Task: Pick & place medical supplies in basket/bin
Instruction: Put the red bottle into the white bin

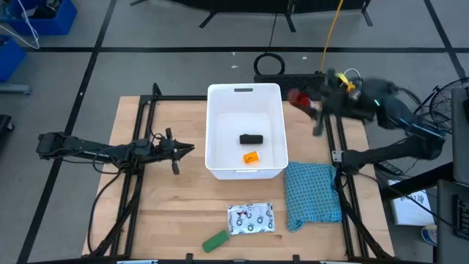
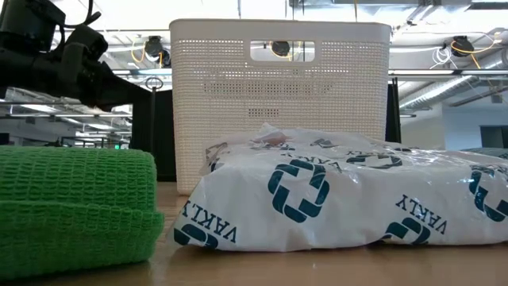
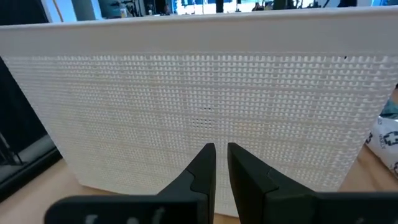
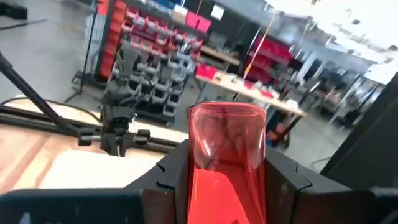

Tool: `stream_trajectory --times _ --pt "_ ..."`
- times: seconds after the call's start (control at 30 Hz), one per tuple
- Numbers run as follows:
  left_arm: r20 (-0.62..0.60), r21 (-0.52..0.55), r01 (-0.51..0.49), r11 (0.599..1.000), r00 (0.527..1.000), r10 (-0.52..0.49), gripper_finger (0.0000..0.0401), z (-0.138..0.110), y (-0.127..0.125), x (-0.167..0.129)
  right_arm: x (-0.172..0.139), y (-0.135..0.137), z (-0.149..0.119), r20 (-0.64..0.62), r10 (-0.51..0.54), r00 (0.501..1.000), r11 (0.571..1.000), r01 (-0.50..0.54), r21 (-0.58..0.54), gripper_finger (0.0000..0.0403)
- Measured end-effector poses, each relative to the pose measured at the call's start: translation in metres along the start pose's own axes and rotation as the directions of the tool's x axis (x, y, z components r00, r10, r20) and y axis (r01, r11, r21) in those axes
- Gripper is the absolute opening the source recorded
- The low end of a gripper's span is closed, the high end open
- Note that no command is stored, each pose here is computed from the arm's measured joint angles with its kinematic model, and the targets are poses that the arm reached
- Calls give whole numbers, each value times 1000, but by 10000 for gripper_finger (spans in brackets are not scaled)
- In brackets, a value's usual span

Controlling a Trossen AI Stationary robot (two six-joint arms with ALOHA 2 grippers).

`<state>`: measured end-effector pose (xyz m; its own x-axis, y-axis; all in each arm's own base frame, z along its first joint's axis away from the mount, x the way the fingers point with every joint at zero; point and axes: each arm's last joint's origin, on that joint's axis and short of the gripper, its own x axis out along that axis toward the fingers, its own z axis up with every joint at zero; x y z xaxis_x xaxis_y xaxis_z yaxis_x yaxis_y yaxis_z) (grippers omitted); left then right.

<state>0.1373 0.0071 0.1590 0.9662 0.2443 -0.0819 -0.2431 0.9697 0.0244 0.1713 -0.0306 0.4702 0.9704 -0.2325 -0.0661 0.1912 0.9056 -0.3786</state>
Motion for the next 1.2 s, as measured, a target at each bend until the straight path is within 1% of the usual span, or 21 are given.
stream_trajectory --times 0.07,0.13,0.23,0.3,0.4,0.47,0.57,0.63,0.77,0.9,0.97,1.2 --pt "-5 -5 0 1000 1000 0 47 0 0 0 21 -18 -2 -29 20 999 999 -19 32 125" --pt "-6 -5 0 1000 1000 0 47 -1 0 0 45 -34 -9 -57 55 997 995 -51 81 125" --pt "-6 -6 0 1000 1000 0 47 -1 0 0 90 -54 -35 -137 175 975 975 -152 165 125" --pt "-7 -8 1 1000 1000 -1 47 -1 0 0 119 -65 -56 -192 228 954 960 -188 207 125" --pt "-15 -10 0 1000 1000 -1 47 -2 0 0 162 -72 -92 -279 275 920 950 -216 224 125" --pt "-15 -10 0 1000 1000 0 47 -1 0 0 190 -68 -119 -332 323 886 938 -255 233 125" --pt "-14 -9 0 1000 1000 0 47 -1 0 0 224 -50 -153 -372 430 823 900 -358 248 125" --pt "-14 -7 0 1000 1000 0 47 -1 0 0 241 -38 -169 -394 466 792 885 -405 232 125" --pt "-13 -6 1 1000 1000 -1 47 -1 0 0 268 -20 -200 -434 508 744 861 -458 223 125" --pt "-13 -3 0 1000 1000 0 47 -1 0 0 282 -9 -231 -484 534 693 840 -497 216 125" --pt "-13 -3 1 1000 1000 -1 47 -1 0 0 286 -6 -241 -504 534 678 839 -499 217 125" --pt "-14 -3 1 1000 1000 -1 47 -1 0 0 298 11 -280 -562 574 596 807 -530 261 125"
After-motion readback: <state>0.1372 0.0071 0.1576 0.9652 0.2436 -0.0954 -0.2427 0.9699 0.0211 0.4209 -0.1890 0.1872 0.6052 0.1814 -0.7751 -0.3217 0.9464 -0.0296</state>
